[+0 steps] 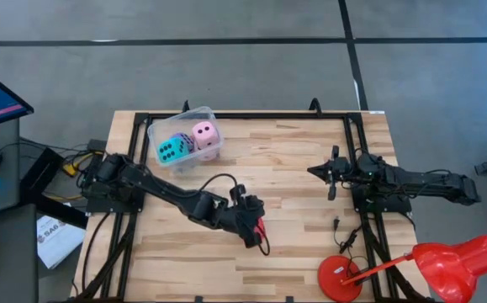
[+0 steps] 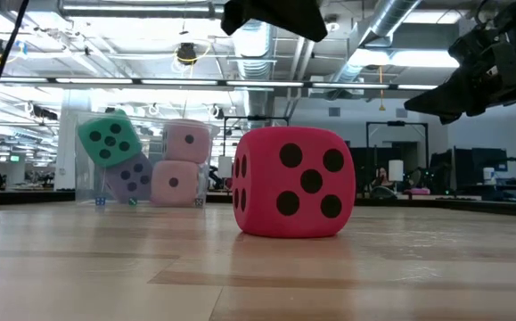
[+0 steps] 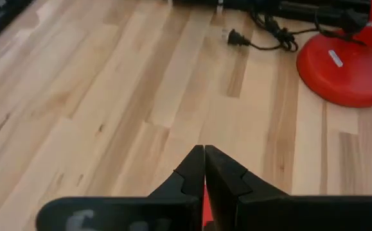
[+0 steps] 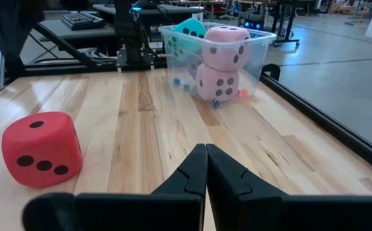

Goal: Pick & Place Dice
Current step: Put the large red dice into the transparent container

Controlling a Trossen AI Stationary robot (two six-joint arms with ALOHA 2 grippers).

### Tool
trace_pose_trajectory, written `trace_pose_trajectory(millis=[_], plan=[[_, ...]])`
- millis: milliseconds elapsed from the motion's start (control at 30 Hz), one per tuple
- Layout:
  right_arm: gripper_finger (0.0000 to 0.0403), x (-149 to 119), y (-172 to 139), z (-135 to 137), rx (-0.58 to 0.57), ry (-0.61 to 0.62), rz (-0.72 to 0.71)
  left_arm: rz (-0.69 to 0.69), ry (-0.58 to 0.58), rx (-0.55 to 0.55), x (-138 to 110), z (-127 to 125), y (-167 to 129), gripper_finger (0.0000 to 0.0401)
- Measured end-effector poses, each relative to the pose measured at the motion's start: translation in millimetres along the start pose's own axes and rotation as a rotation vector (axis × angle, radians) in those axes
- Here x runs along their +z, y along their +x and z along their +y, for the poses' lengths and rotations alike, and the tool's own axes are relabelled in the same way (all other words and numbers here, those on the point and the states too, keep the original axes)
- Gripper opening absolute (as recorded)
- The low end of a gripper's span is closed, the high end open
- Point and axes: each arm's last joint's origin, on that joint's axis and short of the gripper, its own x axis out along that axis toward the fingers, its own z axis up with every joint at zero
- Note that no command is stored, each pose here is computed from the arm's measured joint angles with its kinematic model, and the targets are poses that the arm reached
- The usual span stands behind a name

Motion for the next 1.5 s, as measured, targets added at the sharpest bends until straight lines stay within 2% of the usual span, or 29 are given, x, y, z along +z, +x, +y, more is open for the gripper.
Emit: trace_pose_trajectory(millis=[100,200,400,1033,1133,1233,1500], plan=[[0.0002,0.0,0.0,0.0,-0.001,0.0,0.0,0.05,-0.032,0.01,-3.6,-0.2,-2.3,0.0],[0.0002,0.1,0.0,0.0,-0.001,0.0,-0.001,0.087,-0.08,-0.026,-5.8,-1.6,-3.1,0.0],[0.0002,0.1,0.0,0.0,-0.001,0.0,-0.001,0.084,-0.138,-0.063,-0.1,-4.5,-7.0,0.0],[0.0002,0.0,0.0,0.0,-0.001,0.0,0.001,0.138,-0.055,-0.051,-4.7,-1.6,-7.7,0.0008],[0.0002,-0.2,0.0,0.0,-0.001,0.0,0.002,0.162,-0.058,-0.07,-4.6,0.8,-6.3,0.0032],[0.0002,-0.3,0.0,0.0,-0.001,-0.001,0.003,0.168,-0.061,-0.074,-4.3,2.2,-5.4,0.0073],[0.0002,-0.8,0.0,0.0,-0.001,-0.001,0.009,0.168,-0.064,-0.071,-3.7,3.5,-4.6,0.022]])
